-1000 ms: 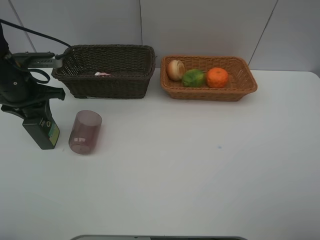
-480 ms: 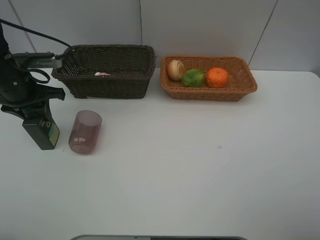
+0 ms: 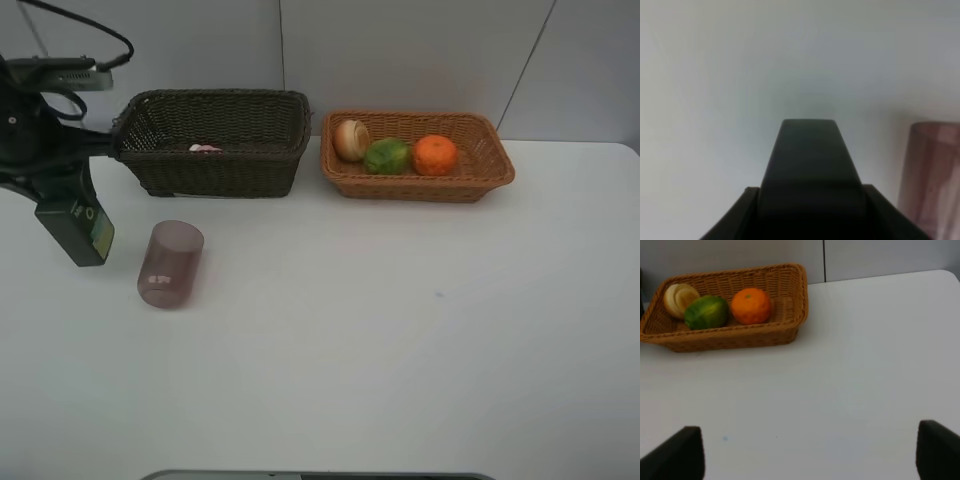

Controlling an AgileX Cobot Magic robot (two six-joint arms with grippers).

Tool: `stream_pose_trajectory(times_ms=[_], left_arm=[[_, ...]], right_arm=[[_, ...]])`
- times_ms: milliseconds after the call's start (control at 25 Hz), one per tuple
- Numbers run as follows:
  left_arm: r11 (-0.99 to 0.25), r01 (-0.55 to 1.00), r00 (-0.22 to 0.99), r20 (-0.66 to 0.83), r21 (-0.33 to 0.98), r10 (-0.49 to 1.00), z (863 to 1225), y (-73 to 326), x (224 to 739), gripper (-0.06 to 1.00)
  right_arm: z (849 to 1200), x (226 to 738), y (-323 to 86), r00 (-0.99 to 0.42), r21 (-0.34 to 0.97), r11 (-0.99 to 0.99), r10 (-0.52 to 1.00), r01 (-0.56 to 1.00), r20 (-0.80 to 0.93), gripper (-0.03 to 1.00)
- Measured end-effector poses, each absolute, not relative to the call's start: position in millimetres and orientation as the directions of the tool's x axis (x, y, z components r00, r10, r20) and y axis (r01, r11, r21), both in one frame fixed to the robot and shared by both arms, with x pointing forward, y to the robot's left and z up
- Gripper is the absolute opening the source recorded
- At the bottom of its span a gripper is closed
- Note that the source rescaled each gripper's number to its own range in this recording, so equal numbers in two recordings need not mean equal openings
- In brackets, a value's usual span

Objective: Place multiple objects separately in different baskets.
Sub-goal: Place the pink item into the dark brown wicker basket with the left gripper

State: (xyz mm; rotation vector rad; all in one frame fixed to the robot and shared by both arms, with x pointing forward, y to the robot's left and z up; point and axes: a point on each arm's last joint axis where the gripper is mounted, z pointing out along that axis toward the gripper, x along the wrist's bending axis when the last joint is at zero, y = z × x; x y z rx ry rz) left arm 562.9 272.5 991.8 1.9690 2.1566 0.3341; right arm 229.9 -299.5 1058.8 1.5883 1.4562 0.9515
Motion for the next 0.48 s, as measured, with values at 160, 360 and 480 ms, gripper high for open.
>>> stream_pose_trajectory(times_ms=[160, 360, 480], left_arm=[[0.073, 0.915, -0.075, -0.011, 0.396, 0.997, 1043.1, 263.6, 581.4, 0.03], [0.023, 0.842, 0.003, -0.047, 0.539, 0.999, 1092.6, 233.6, 600.3, 0.03], [-0.010, 0.819, 0.051, -0.056, 0.574, 0.997, 1101.2, 212.6, 615.1, 0.03]], right_arm=[[1058.8, 229.9, -299.5, 0.069, 0.903, -0.054, 0.997, 0.426, 0.027, 0.90], [1058.8, 229.9, -299.5, 0.069, 0.903, -0.054, 0.997, 0.426, 0.027, 0.90], [1058.8, 229.9, -299.5, 0.069, 0.903, -0.054, 0.997, 0.426, 0.027, 0.90]])
